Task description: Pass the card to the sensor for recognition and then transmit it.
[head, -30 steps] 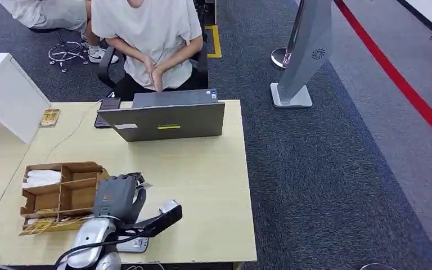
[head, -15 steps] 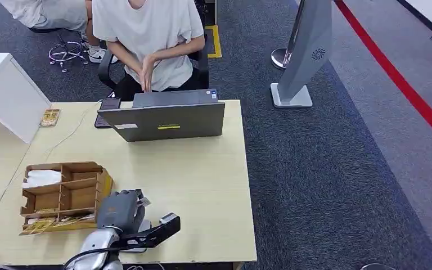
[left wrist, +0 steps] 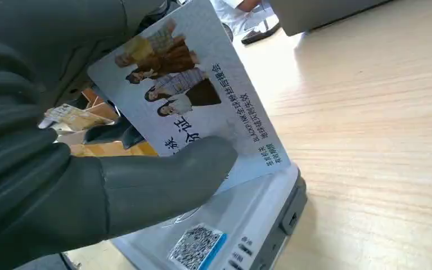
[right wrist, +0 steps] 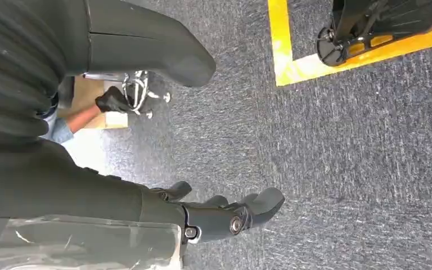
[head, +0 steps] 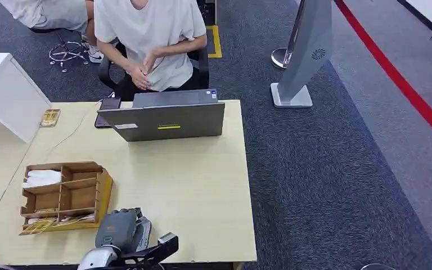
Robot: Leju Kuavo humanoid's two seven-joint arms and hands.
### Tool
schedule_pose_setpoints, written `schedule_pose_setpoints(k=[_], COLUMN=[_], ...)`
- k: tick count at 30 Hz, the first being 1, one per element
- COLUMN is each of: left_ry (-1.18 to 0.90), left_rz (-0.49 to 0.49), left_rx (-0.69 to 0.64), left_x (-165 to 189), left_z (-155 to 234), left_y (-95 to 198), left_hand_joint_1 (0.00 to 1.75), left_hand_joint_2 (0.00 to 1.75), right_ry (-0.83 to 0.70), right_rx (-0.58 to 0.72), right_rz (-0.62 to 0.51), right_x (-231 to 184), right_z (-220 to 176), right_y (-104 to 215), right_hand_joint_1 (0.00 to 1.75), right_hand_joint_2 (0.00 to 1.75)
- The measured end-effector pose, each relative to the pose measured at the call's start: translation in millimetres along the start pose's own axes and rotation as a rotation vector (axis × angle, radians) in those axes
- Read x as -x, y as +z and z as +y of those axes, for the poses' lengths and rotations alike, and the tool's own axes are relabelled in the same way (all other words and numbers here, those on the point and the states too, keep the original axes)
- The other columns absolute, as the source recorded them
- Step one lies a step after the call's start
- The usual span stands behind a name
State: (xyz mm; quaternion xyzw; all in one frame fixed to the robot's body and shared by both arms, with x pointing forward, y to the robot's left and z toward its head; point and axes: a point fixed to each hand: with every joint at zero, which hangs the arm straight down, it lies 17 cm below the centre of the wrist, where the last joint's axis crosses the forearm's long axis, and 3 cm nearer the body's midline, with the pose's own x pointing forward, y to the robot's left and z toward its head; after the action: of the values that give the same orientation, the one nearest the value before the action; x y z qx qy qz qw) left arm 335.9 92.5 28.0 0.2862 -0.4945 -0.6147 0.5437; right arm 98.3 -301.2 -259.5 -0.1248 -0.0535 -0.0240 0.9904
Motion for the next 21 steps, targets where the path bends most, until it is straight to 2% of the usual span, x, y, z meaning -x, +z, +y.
schedule_pose_setpoints(k=[10,14,16,18,21], left_ry=[-0.003,0.006,0.014,0.013,-0.011], left_rz=[0.016,0.024,0.016,0.005,-0.017], left_rx=[0.014,-0.052,-0.195,-0.429,-0.601], left_x=[6,10,11,11,10], left_z=[-2,13,52,126,200], left_y=[3,0,-3,-3,7], left_hand_joint_1=[1.75,1.75,1.75,1.75,1.75], left_hand_joint_2=[1.75,1.75,1.75,1.75,1.75], right_ry=[0.007,-0.011,-0.018,-0.028,-0.017], right_rx=[0.002,-0.005,-0.009,-0.018,-0.024], right_rz=[-0.014,-0.020,-0.026,-0.040,-0.063], right_x=[-8,-14,-18,-26,-37], right_z=[-1,0,1,4,6], right_y=[1,2,3,4,7], right_hand_joint_1=[0.00,0.00,0.00,0.00,0.00], right_hand_joint_2=[1.75,1.75,1.75,1.75,1.75])
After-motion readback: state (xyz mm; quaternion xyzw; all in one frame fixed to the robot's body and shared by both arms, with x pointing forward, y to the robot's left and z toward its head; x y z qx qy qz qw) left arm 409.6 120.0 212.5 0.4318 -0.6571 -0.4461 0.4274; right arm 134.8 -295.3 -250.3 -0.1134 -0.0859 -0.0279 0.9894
